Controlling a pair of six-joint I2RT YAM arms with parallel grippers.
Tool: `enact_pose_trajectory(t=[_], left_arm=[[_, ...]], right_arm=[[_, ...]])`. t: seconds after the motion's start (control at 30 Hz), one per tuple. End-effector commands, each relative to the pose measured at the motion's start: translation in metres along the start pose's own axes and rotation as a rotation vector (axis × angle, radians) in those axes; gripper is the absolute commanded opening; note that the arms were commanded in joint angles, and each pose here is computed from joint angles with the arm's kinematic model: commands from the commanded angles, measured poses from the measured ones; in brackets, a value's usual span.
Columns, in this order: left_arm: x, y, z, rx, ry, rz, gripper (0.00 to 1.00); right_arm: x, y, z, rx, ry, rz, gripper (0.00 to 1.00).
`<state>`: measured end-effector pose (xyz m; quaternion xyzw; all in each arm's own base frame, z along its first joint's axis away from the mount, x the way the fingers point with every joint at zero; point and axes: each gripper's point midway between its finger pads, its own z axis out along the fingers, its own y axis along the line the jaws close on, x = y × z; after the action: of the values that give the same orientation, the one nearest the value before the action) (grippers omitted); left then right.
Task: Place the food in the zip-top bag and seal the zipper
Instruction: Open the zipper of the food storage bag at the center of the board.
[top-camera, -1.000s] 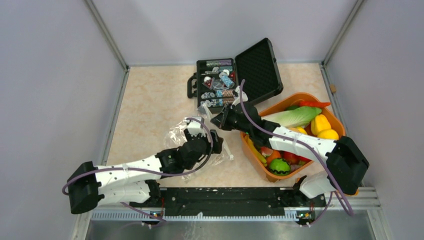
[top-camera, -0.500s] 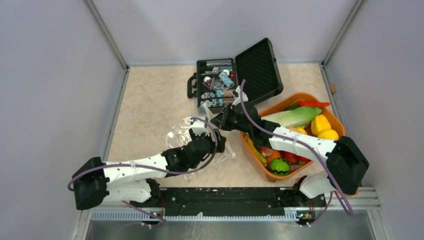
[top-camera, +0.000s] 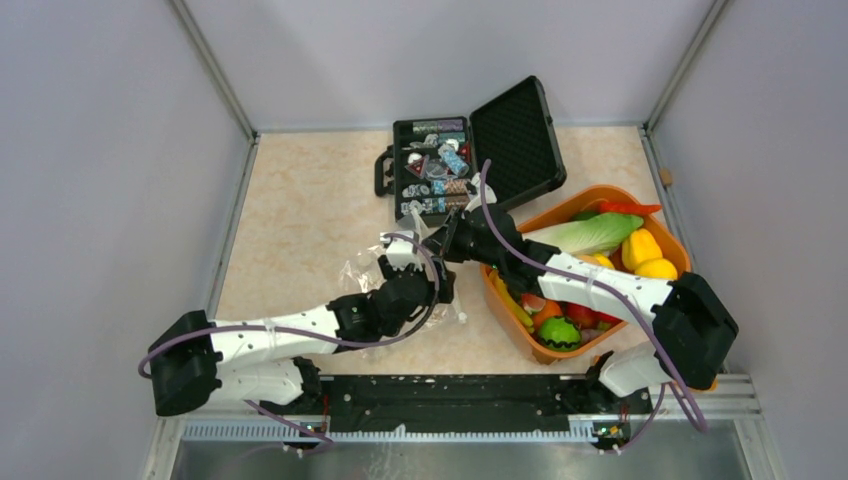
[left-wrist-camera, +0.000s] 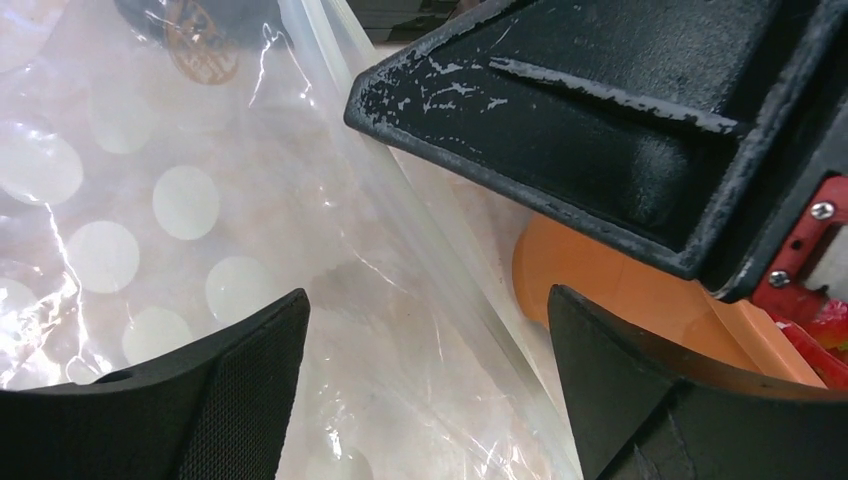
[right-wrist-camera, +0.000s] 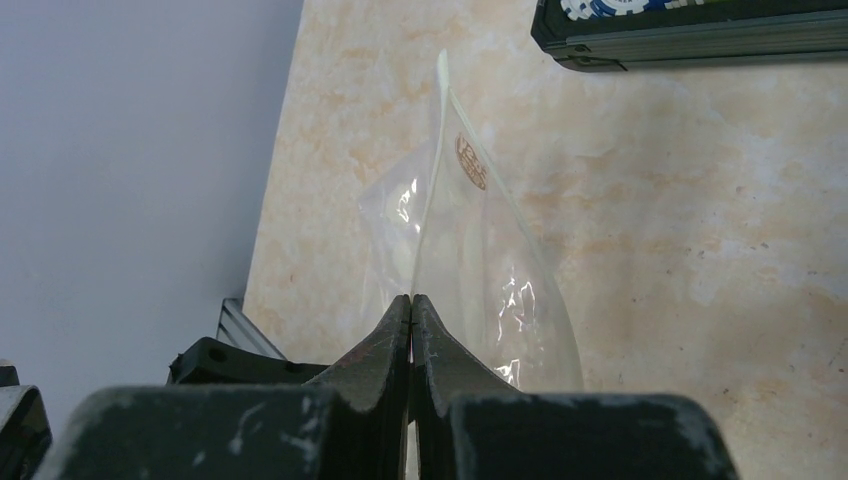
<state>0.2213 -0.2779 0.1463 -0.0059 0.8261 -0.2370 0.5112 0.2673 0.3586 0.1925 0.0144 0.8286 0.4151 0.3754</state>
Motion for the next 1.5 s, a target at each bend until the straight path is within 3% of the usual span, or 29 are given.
enact_pose_trajectory(t=[0.0,0.47,0.57,0.87,1.03,1.13,1.47], left_arm=[[-0.021,-0.012,0.002,-0.007,-0.062,-0.031,0.85],[-0.017,0.005,0.002,-0.091,-0.065,0.001,0.39],[-0.019,0.004,-0.001,-0.085,-0.069,0.003,0.23],[-0.029,0.024,-0.013,-0.149,-0.095,0.035,0.08],[-0.036,0.035,-0.022,-0.172,-0.113,0.048,0.02],[-0.040,0.041,-0.027,-0.174,-0.136,0.030,0.02],[-0.050,0.043,-0.038,-0.146,-0.160,0.020,0.02]], right_arm=[[-0.013,0.026,-0.009,-0.070,-0.036,0.019,0.00],[-0.015,0.020,-0.010,-0.039,-0.047,0.014,0.00],[-0.016,0.016,-0.009,-0.020,-0.055,0.008,0.00],[-0.012,0.019,-0.010,-0.044,-0.030,-0.047,0.02],[-0.014,0.029,-0.022,-0.092,-0.020,-0.112,0.33],[-0.015,0.040,-0.034,-0.146,-0.008,-0.155,0.44],[0.013,0.005,-0.042,-0.078,0.034,-0.073,0.45]])
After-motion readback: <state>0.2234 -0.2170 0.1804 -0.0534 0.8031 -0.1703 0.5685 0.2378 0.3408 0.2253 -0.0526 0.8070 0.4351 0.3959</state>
